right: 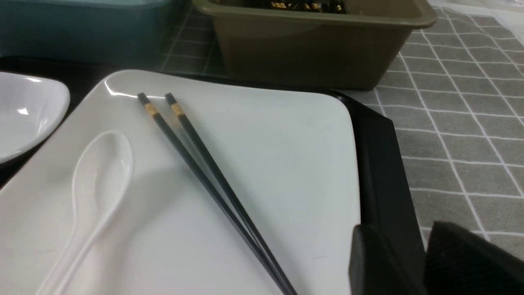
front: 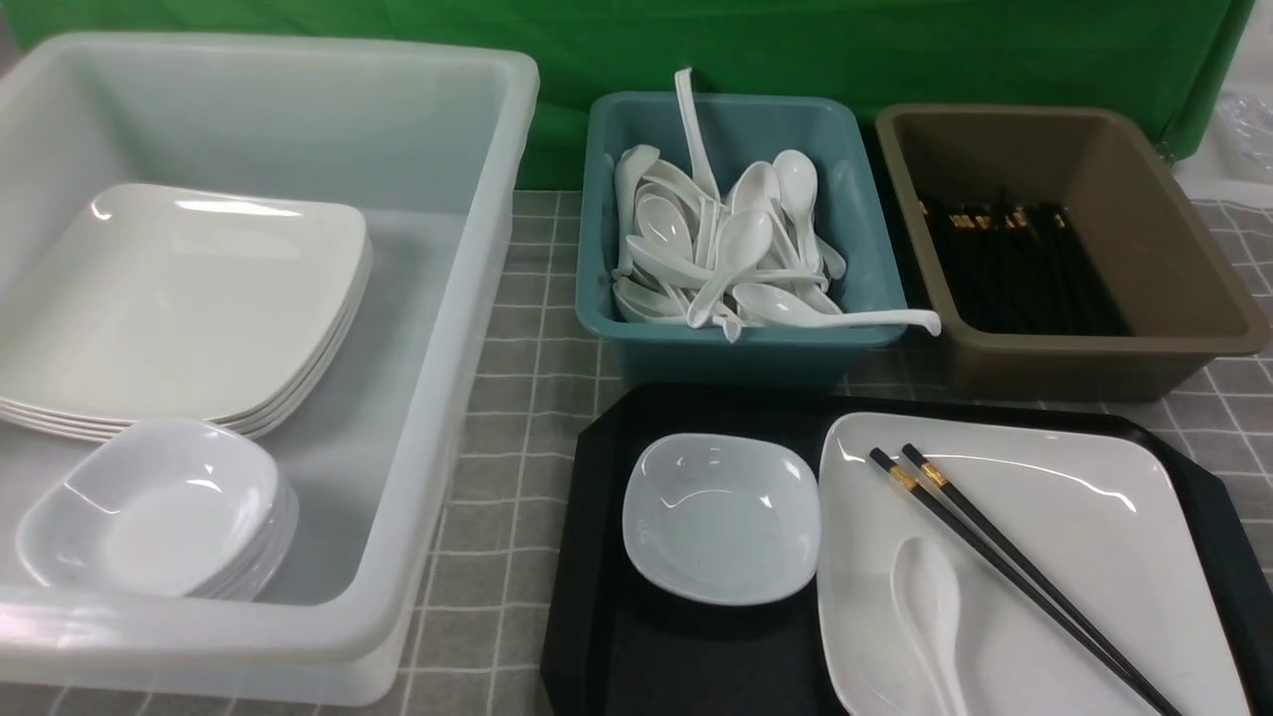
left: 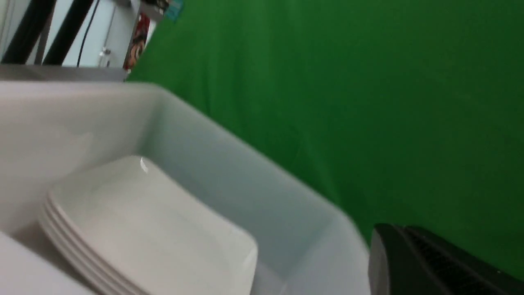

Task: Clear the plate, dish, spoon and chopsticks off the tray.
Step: Use the right arm to grab a pair of chopsticks from the plate

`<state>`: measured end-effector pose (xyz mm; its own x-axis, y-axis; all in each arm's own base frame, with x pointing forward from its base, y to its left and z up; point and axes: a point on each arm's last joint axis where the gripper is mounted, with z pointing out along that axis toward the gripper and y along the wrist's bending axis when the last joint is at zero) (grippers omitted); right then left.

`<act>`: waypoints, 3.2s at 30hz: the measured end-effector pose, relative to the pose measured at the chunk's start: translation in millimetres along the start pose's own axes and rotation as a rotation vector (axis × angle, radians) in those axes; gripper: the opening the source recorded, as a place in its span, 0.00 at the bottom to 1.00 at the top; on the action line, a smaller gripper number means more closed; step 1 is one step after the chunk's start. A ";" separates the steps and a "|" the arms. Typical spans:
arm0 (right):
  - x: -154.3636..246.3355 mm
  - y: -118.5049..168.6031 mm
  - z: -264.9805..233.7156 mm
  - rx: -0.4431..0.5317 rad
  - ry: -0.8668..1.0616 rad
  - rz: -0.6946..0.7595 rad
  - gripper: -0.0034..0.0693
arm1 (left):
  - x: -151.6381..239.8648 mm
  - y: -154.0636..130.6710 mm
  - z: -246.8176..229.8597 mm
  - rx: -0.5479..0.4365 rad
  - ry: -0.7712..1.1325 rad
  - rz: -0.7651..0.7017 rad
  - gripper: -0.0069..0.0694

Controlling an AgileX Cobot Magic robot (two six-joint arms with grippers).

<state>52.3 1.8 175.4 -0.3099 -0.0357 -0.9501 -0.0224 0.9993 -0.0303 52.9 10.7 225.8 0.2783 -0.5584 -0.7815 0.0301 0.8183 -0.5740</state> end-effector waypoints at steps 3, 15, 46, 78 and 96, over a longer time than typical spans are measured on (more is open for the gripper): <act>-0.1 0.0 0.0 0.000 -0.001 0.000 0.38 | -8.0 -8.1 0.6 0.024 0.007 -0.056 0.12; 0.0 0.0 0.0 0.000 0.000 0.000 0.38 | -29.8 -78.1 72.8 0.126 0.836 0.487 0.12; -73.7 10.9 -7.4 -0.165 0.070 0.394 0.23 | -1.5 -178.1 97.3 0.715 0.985 0.667 0.12; -71.7 80.8 250.6 -0.407 1.053 -0.364 0.69 | -44.2 -163.8 57.4 0.795 0.953 0.659 0.12; -84.4 77.4 228.4 -0.476 1.103 -0.453 0.25 | -45.5 -164.4 60.7 0.799 0.899 0.693 0.12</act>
<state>293.8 84.8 182.4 -0.7995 -0.5888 -0.1184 -0.5970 0.8008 0.0489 93.6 -90.2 370.5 -0.2355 0.3442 -0.9089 0.7616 0.6463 0.0474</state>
